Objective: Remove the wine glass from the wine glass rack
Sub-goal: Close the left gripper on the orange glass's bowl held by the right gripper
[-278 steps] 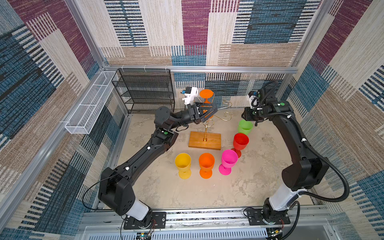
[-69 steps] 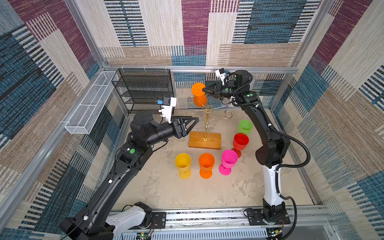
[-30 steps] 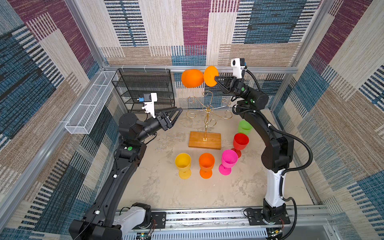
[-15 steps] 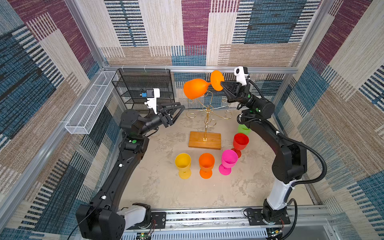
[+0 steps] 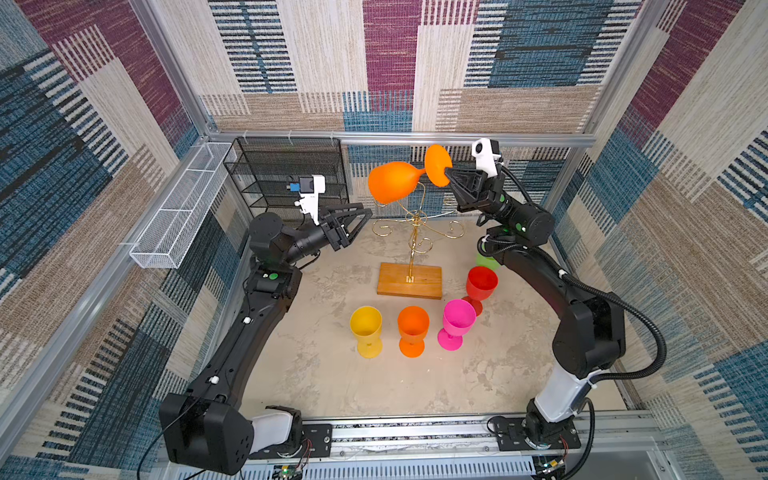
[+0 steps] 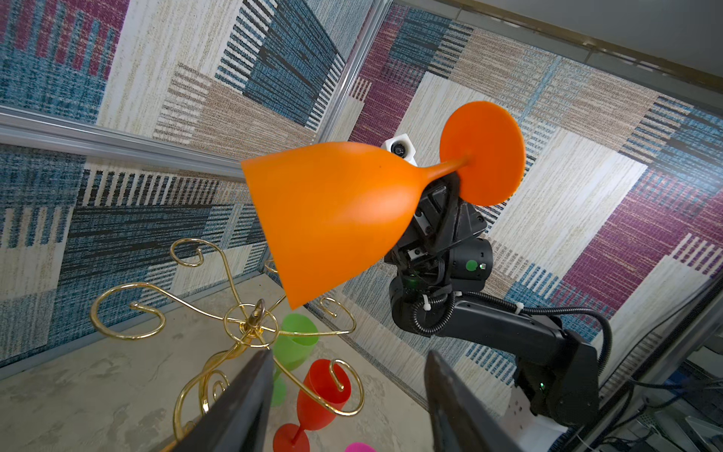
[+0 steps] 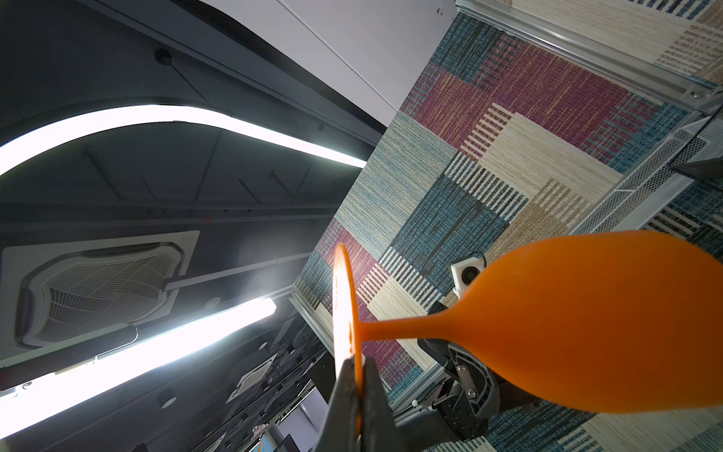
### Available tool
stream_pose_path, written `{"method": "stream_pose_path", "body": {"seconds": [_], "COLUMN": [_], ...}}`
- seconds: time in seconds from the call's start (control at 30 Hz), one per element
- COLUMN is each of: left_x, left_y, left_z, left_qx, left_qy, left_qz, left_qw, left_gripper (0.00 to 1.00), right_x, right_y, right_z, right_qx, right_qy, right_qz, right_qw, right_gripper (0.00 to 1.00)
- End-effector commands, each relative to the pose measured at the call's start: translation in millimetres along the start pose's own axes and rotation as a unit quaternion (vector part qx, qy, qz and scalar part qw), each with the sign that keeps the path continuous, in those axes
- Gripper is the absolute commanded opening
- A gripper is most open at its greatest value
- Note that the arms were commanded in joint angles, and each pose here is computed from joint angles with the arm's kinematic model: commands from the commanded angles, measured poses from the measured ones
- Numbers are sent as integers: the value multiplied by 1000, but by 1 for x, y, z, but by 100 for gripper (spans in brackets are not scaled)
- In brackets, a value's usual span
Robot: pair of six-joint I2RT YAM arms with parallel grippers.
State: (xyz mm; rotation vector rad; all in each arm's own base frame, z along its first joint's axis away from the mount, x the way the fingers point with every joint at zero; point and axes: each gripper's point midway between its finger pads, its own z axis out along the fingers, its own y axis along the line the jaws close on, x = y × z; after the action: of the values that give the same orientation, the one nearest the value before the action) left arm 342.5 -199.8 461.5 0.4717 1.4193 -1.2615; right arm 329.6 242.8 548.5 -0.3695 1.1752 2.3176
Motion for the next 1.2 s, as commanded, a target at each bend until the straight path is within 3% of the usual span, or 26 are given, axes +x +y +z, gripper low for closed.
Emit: {"method": "stream_pose_path", "body": {"seconds": [0.0, 0.37, 0.77, 1.17], "left_x": [-9, -17, -10, -15], "left_y": [-7, -18, -23, -40], "left_z": [2, 13, 22, 18], "left_qx": [22, 96, 131, 155], "left_qy": [-12, -24, -20, -25], "left_qz": [13, 0, -20, -21], "left_qw": [1000, 995, 991, 987], "left_gripper": [64, 65, 63, 35], "right_x": [41, 46, 50, 47], "right_y": [59, 59, 57, 53], "right_z": [-6, -8, -6, -15], "right_qx": [-103, -107, -116, -135], "right_qy": [51, 43, 42, 22], "right_qz": [-137, -128, -115, -80], "right_qw": [984, 985, 986, 987], "right_gripper": [0, 0, 0, 0]}}
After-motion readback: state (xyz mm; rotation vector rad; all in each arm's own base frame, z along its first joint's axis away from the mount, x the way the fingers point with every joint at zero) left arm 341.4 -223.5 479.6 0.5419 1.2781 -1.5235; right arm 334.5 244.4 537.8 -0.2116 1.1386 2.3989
